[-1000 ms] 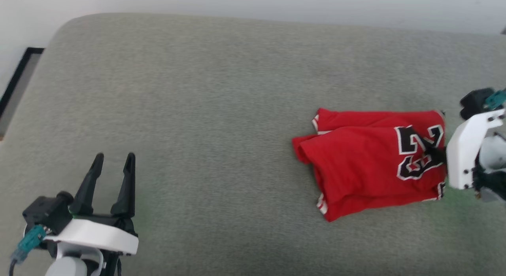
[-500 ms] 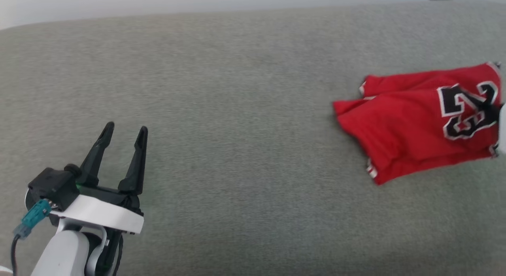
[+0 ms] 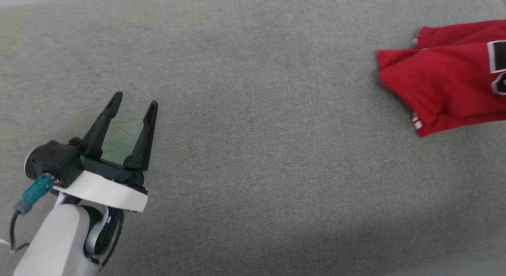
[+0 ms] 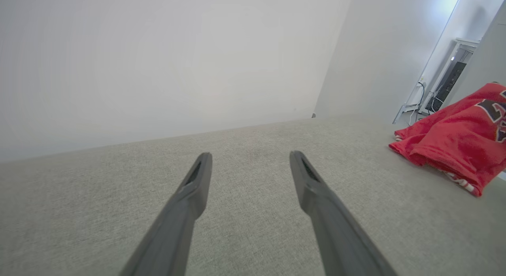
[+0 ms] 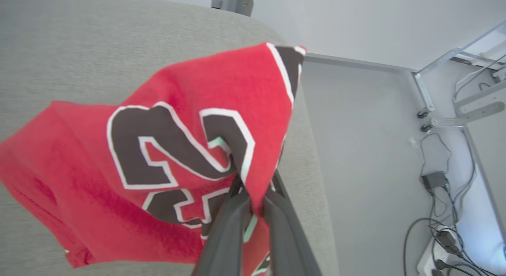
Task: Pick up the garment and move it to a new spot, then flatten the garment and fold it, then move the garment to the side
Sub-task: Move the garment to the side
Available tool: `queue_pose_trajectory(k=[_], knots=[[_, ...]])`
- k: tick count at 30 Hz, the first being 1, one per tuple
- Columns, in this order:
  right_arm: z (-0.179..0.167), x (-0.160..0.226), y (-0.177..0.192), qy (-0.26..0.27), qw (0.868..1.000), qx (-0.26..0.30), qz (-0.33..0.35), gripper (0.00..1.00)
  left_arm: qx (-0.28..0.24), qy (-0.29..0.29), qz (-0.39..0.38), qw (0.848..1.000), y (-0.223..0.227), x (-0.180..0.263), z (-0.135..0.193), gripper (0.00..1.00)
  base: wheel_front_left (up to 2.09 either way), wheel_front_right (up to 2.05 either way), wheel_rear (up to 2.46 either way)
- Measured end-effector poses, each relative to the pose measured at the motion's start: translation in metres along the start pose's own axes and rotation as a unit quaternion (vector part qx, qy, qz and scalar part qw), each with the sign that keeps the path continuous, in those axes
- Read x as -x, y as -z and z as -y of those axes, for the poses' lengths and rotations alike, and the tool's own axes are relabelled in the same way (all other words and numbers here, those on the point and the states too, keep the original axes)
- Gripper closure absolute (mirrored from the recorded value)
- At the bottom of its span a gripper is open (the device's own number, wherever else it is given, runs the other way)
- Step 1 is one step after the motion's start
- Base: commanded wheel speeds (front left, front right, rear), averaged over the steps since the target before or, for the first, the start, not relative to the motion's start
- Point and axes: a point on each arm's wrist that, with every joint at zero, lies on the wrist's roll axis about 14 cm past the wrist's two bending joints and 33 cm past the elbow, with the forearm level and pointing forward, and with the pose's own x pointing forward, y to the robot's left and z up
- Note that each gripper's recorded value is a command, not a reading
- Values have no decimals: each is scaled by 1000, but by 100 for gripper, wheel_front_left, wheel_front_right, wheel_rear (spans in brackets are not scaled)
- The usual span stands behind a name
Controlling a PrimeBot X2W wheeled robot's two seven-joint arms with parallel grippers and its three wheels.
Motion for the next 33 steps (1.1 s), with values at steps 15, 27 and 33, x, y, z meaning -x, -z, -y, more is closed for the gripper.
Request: queue_pose_trajectory(k=[15, 27, 33], knots=[[62, -29, 12, 116, 990, 82, 7, 100, 9, 43, -19, 999, 30, -32, 6, 0, 0, 0, 0], [27, -70, 34, 98, 993, 55, -20, 57, 5, 30, -28, 999, 37, -29, -9, 0, 0, 0, 0], [33, -66, 28, 105, 993, 55, -13, 0, 4, 21, -15, 1000, 27, -30, -14, 0, 0, 0, 0]])
